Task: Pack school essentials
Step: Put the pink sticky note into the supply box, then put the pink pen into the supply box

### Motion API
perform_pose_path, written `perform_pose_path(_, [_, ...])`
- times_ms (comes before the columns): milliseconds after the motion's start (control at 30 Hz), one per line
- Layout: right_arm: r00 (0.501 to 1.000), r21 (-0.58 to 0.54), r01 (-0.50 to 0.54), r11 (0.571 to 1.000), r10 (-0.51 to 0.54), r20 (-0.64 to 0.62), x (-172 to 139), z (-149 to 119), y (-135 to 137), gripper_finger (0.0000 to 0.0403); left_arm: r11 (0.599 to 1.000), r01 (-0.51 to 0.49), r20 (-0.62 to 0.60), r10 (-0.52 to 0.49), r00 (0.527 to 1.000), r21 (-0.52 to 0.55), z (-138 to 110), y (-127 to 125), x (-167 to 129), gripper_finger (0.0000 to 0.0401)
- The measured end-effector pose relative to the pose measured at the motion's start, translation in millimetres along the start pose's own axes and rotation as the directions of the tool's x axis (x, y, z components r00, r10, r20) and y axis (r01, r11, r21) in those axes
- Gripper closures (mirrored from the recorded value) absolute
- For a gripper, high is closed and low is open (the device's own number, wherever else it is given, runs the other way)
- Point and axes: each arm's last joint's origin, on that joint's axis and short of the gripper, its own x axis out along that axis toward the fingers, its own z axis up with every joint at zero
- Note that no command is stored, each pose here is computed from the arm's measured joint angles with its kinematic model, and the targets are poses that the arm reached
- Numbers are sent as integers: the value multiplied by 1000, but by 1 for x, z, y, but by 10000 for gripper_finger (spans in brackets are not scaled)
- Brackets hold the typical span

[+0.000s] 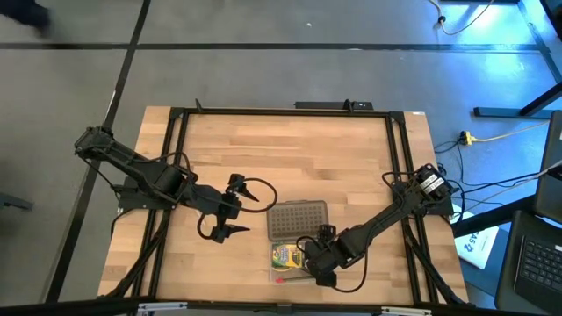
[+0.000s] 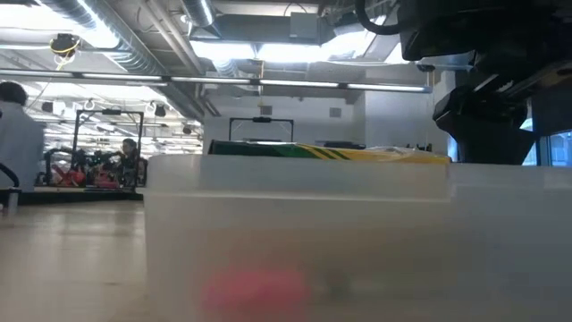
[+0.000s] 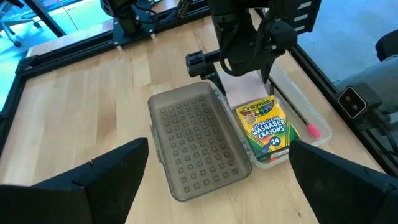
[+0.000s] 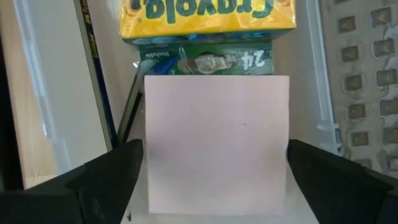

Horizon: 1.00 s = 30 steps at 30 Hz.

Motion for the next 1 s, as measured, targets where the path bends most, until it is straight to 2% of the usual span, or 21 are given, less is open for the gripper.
perform_pose_path(133, [1000, -67, -9, 998, 10, 12, -1, 2, 0, 4, 1000, 0, 0, 0, 1000, 0, 0, 0, 0, 18])
perform_pose_path(300, [996, -3, -83, 997, 83, 22, -14, 10, 2, 5, 1000, 0, -1, 0, 1000, 0, 0, 0, 0, 18])
perform_pose_path(400, [993, -6, -109, 994, 109, 51, -25, 16, 6, 6, 1000, 0, -1, 0, 1000, 0, 0, 0, 0, 18])
perform_pose_path(633, [985, -35, -99, 994, 103, 139, -56, 29, 10, 6, 1000, 0, 0, 0, 1000, 0, 0, 0, 0, 18])
perform_pose_path(733, [985, -67, -34, 997, 45, 164, -69, 33, 9, 6, 1000, 0, 0, 0, 1000, 0, 0, 0, 0, 18])
perform_pose_path(900, [956, -73, 160, 984, -136, 260, -87, 37, -3, 6, 1000, 0, 5, 0, 1000, -1, 1, 0, 0, 18])
perform_pose_path(1000, [948, -67, 187, 980, -163, 272, -99, 39, -13, 6, 1000, 0, 7, 0, 1000, -2, 1, 0, 0, 18])
